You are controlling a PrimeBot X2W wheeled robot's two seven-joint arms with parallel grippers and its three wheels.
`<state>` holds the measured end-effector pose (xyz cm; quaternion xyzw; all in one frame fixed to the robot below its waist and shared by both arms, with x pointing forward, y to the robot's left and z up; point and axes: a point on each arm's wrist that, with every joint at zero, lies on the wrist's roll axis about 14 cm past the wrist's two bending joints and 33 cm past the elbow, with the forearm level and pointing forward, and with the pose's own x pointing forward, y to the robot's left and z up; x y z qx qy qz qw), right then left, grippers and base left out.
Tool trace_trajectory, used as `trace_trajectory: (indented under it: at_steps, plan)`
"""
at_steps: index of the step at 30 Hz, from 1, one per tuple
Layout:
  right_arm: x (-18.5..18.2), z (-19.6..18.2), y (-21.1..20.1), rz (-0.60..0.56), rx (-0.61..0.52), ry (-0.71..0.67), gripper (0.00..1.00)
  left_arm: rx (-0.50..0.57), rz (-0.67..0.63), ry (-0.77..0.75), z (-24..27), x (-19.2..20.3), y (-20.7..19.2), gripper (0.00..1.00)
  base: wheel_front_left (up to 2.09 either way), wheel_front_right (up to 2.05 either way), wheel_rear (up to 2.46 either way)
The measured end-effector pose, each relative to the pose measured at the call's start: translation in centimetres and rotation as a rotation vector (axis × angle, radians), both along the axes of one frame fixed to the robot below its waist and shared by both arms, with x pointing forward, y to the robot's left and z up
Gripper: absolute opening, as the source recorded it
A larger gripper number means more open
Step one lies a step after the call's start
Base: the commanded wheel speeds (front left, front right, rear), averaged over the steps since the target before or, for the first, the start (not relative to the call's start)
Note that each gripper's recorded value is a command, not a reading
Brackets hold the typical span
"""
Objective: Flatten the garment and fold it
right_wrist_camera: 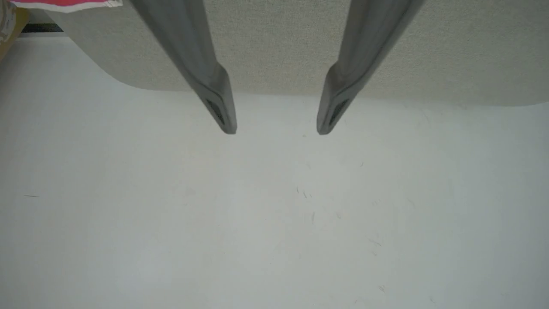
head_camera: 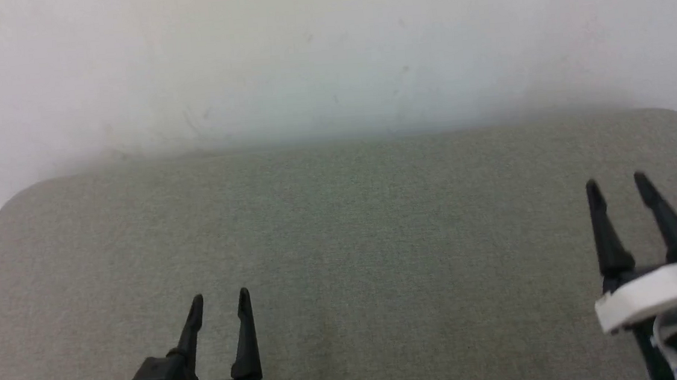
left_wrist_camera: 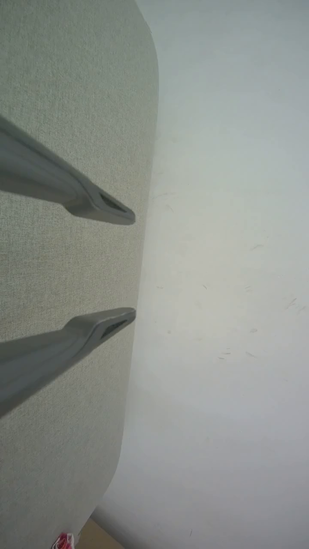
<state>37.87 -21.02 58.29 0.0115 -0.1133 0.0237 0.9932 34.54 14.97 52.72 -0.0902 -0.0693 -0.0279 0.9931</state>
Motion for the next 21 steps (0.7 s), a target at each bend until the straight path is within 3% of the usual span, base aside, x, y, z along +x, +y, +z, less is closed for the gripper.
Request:
trace_trajectory:
  at_steps: [10, 21]
  plan:
    - [-3.8, -5.1, 3.4, 0.06, 0.044, 0.094, 1.0, 0.023, 0.069, 0.072, -2.5, -2.3, 1.6, 1.0, 0.0, 0.0, 0.0]
    - [-4.1, -5.2, 4.4, 0.078, 0.033, 0.077, 1.0, 0.065, 0.058, 0.045, -1.7, -2.6, 1.4, 1.0, 0.0, 0.0, 0.0]
